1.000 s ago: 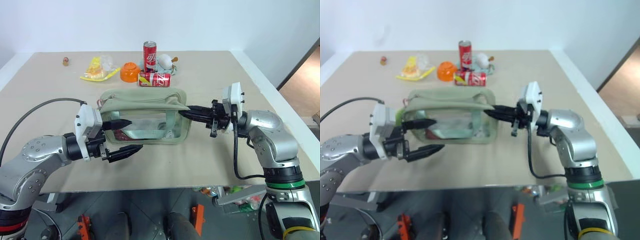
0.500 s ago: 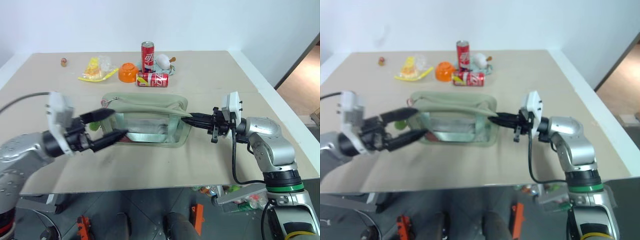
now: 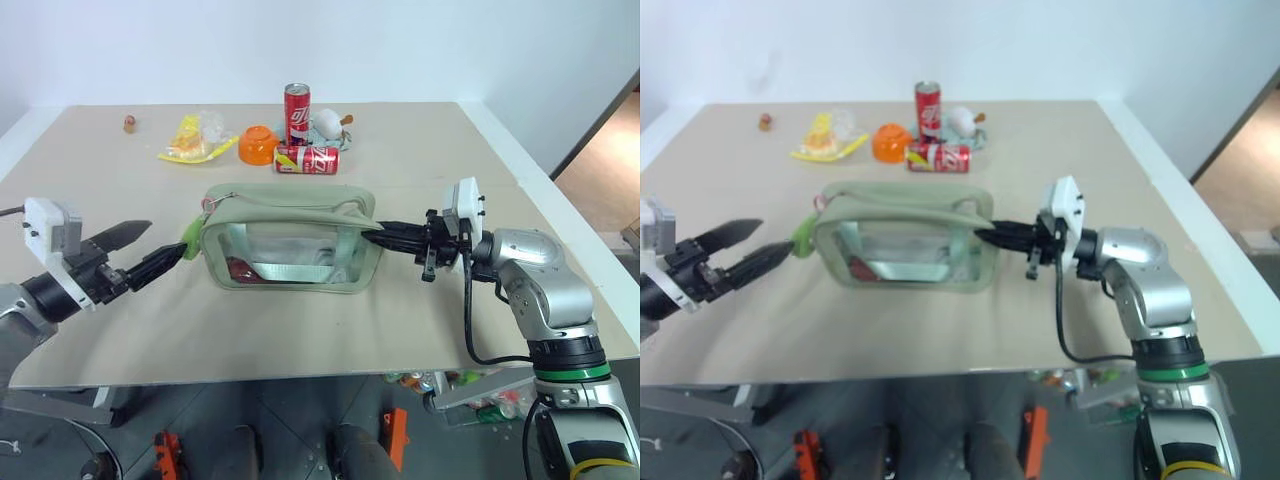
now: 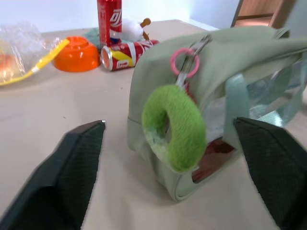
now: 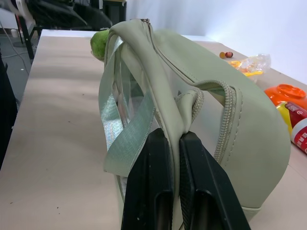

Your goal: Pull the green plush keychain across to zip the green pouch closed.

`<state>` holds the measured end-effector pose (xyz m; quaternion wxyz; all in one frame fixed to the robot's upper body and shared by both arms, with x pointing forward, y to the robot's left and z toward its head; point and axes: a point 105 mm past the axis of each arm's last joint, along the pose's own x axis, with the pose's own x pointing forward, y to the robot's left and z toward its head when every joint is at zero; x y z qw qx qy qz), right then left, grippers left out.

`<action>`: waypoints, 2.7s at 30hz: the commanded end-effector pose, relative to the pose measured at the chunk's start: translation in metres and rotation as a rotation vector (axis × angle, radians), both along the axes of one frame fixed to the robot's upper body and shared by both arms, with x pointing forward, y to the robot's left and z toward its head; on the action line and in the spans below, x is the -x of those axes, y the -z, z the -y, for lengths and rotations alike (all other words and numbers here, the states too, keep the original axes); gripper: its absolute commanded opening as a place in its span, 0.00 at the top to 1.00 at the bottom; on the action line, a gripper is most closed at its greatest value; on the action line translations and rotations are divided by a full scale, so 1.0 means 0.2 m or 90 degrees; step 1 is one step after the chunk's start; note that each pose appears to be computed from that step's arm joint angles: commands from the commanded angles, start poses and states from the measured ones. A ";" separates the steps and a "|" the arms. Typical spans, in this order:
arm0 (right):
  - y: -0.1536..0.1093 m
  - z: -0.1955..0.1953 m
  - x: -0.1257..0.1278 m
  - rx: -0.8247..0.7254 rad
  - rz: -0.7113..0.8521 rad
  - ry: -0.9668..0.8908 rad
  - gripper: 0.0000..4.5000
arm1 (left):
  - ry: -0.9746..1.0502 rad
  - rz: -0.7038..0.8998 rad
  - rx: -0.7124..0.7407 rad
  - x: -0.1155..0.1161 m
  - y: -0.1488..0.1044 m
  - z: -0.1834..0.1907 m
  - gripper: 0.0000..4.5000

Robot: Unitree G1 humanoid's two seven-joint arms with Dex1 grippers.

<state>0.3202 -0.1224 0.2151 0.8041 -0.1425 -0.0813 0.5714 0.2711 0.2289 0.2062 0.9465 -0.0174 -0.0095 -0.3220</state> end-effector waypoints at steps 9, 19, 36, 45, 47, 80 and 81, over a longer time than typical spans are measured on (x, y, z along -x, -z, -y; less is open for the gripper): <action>-0.09 0.01 0.03 0.002 0.047 0.002 1.00 | -0.008 0.027 -0.029 -0.06 0.04 -0.01 0.95; -0.09 0.02 0.03 0.007 0.046 0.006 1.00 | -0.025 0.111 -0.044 -0.10 -0.12 -0.03 1.00; -0.10 0.03 0.00 0.018 0.047 0.007 1.00 | 0.323 0.258 -0.136 -0.18 -0.42 0.61 1.00; -0.10 0.05 0.01 0.020 0.051 0.022 1.00 | 0.405 0.226 -0.221 -0.21 -0.31 0.69 1.00; -0.09 0.05 0.01 0.022 0.052 0.024 1.00 | 0.409 0.203 -0.226 -0.21 -0.30 0.66 1.00; -0.08 0.02 -0.01 0.027 0.049 -0.008 1.00 | 0.083 0.106 -0.117 -0.10 -0.14 0.23 0.12; -0.08 0.03 0.00 0.027 0.049 -0.008 1.00 | 0.085 0.106 -0.114 -0.11 -0.13 0.24 0.12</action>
